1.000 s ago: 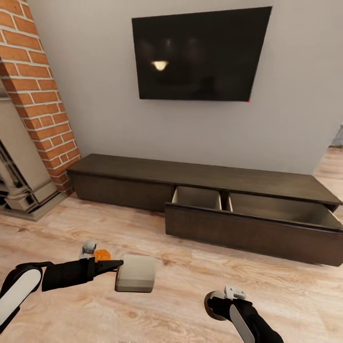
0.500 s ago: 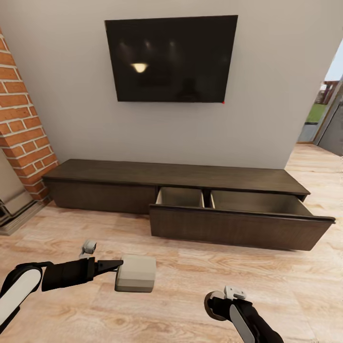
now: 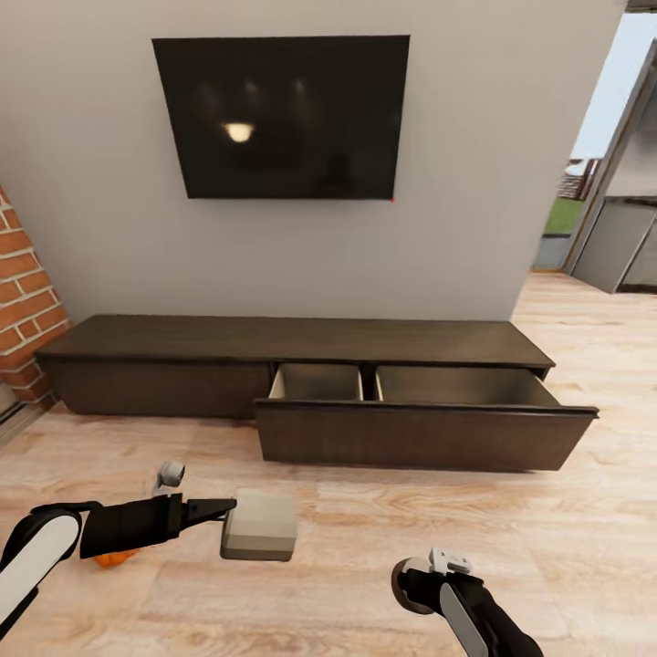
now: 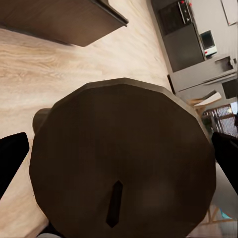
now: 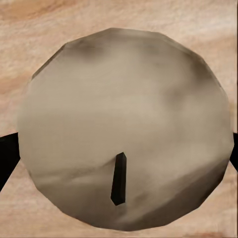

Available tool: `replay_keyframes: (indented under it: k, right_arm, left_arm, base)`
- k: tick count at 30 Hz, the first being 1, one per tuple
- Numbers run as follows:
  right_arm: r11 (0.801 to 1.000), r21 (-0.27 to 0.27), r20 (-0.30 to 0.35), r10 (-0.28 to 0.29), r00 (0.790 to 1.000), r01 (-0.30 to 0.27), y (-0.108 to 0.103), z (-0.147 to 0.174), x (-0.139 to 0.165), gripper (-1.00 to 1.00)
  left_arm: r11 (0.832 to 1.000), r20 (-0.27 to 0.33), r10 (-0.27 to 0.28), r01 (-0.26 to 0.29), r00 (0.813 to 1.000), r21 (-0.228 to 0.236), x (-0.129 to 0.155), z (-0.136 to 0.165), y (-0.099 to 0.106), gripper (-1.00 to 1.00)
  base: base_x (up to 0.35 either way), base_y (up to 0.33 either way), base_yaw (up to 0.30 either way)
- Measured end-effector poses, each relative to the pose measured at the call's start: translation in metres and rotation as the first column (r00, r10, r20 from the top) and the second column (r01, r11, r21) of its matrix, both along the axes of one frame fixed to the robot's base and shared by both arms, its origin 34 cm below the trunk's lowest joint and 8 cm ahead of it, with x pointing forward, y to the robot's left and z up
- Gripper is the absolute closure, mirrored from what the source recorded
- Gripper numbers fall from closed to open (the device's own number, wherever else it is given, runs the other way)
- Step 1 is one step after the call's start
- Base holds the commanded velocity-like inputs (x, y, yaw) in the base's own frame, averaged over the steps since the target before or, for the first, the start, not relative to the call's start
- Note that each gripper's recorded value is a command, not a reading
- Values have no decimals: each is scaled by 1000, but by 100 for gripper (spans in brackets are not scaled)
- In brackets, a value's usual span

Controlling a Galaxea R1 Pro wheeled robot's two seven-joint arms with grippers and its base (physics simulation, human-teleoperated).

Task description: Place each of the two pumpkins and all three candles from the living room inside a cabinet in the living room (use any cabinet), then make sure every cabinet is closed, and position the cauldron so it is next to a table in the living room.

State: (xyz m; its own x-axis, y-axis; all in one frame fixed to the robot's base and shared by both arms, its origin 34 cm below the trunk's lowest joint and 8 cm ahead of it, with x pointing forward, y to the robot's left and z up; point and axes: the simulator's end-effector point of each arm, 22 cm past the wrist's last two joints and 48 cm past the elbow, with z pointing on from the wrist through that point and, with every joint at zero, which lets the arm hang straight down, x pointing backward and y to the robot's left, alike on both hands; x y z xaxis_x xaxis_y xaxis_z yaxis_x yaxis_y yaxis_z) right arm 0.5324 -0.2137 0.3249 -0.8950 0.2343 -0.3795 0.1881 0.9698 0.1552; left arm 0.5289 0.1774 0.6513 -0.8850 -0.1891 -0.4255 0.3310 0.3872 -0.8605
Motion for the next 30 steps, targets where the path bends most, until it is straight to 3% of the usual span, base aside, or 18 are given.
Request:
replay_keyframes:
  k: [16,30]
  right_arm:
    - [1000,0,15,0,1000,0,0,6,4,100]
    - [1000,-2,27,-1,1000,1,0,11,7,100]
  left_arm:
    - [1000,16,2,-2,1000,11,0,4,0,100]
    - [1000,28,2,-2,1000,11,-1,9,0,100]
  base:
    - [210,-271,-245]
    - [107,-317,-245]
